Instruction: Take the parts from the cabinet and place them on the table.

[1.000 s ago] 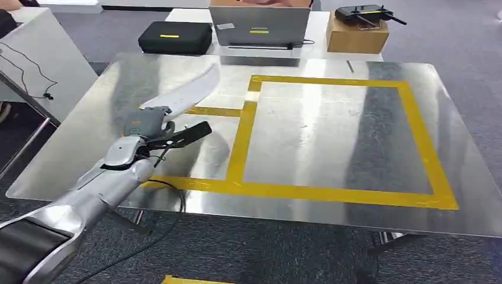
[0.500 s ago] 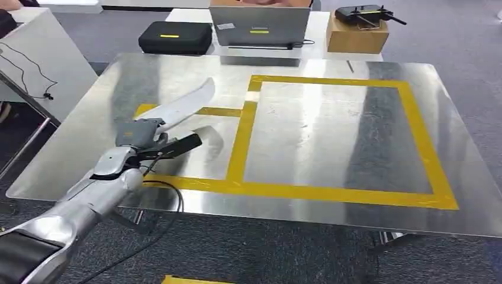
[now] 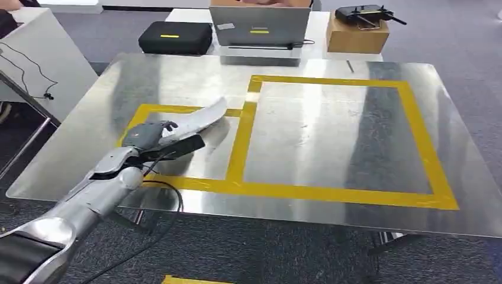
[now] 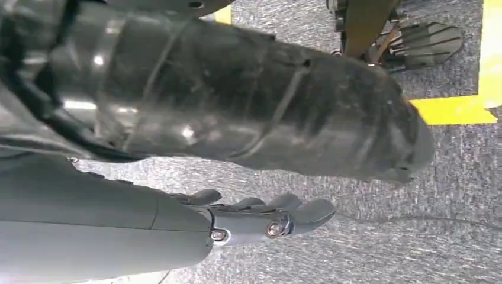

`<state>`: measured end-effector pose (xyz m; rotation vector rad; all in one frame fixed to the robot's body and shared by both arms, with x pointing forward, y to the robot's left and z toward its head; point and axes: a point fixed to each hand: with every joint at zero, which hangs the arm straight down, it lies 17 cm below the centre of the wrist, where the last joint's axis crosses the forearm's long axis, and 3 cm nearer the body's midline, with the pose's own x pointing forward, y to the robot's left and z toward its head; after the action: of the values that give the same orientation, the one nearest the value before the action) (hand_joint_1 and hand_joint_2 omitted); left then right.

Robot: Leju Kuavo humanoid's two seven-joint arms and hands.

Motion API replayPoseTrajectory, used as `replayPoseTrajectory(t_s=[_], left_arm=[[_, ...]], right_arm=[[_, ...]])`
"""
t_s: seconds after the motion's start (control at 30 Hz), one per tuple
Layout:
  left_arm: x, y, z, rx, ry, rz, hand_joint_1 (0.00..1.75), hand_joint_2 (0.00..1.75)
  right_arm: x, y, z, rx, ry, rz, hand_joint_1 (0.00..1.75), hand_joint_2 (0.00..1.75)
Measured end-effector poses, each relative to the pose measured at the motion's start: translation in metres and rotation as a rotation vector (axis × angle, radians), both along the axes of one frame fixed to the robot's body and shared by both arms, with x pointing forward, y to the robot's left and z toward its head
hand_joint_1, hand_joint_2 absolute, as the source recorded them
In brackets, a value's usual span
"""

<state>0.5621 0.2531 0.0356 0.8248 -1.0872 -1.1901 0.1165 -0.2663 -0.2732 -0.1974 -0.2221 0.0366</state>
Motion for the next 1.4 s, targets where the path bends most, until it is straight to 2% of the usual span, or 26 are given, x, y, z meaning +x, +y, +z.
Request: replayPoseTrajectory(t_s=[0.67,0.9,1.4], left_arm=[[0.011,-0.009,0.022,-0.044,-0.044,0.021,0.00,0.00],[0.019,-0.019,0.049,-0.103,-0.146,0.000,0.00,0.00],[0.011,-0.034,0.076,-0.244,-0.318,-0.056,0.00,0.00]], right_arm=[[-0.003,-0.003,-0.001,0.000,0.003,-0.025,0.00,0.00],[-0.006,-0.003,-0.001,-0.001,0.005,-0.029,0.00,0.00],[-0.007,-0.001,-0.001,-0.003,0.007,-0.013,0.00,0.00]])
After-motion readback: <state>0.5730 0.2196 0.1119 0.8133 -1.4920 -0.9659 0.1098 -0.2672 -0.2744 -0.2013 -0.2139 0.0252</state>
